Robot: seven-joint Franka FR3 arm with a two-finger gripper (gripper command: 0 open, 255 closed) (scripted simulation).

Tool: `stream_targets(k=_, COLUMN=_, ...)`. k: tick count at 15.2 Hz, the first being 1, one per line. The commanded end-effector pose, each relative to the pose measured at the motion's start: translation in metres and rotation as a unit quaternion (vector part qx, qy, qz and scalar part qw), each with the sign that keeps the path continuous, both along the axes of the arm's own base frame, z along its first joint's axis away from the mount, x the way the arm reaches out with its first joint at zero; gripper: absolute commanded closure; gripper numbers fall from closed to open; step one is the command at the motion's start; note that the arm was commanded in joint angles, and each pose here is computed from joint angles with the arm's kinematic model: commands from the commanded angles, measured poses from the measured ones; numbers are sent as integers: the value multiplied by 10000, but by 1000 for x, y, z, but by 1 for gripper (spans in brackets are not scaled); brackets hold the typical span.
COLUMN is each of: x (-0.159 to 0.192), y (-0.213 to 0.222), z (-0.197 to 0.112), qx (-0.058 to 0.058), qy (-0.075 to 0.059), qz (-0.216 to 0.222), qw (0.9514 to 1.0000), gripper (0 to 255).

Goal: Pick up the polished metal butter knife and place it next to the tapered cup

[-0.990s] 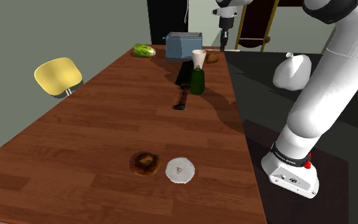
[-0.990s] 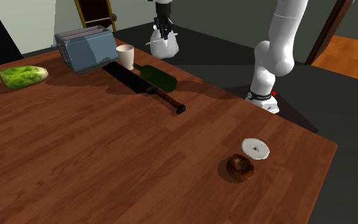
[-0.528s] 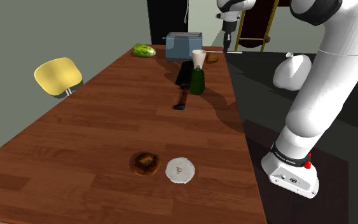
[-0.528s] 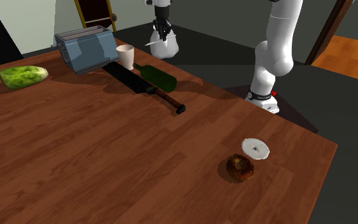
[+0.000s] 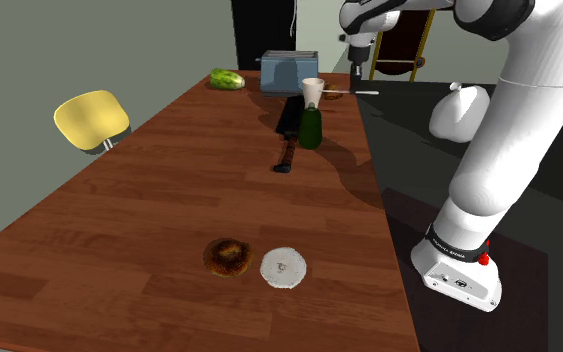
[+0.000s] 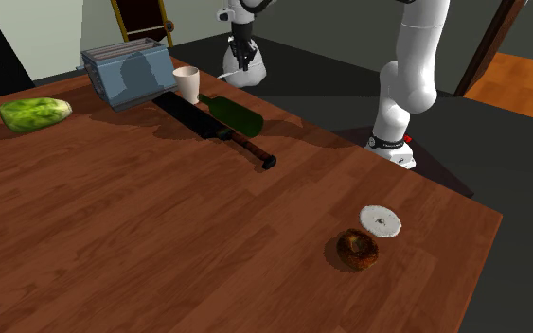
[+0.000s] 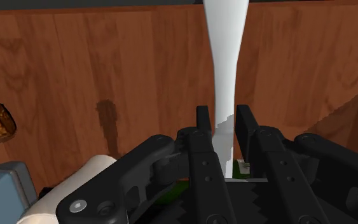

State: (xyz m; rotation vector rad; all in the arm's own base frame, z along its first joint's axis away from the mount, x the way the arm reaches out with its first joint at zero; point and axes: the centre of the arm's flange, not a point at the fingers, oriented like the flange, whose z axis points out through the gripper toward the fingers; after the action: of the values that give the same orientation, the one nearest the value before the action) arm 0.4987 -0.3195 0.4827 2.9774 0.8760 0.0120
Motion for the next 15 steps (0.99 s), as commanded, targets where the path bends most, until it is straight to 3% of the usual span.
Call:
stream_targets(k=1, x=1, y=0, z=-11, qx=-1, qy=-2, qz=0, qw=10000, gripper=255)
stream_targets(k=15, x=1, y=0, z=-85, qx=-1, qy=-2, qz=0, qw=10000, gripper=255)
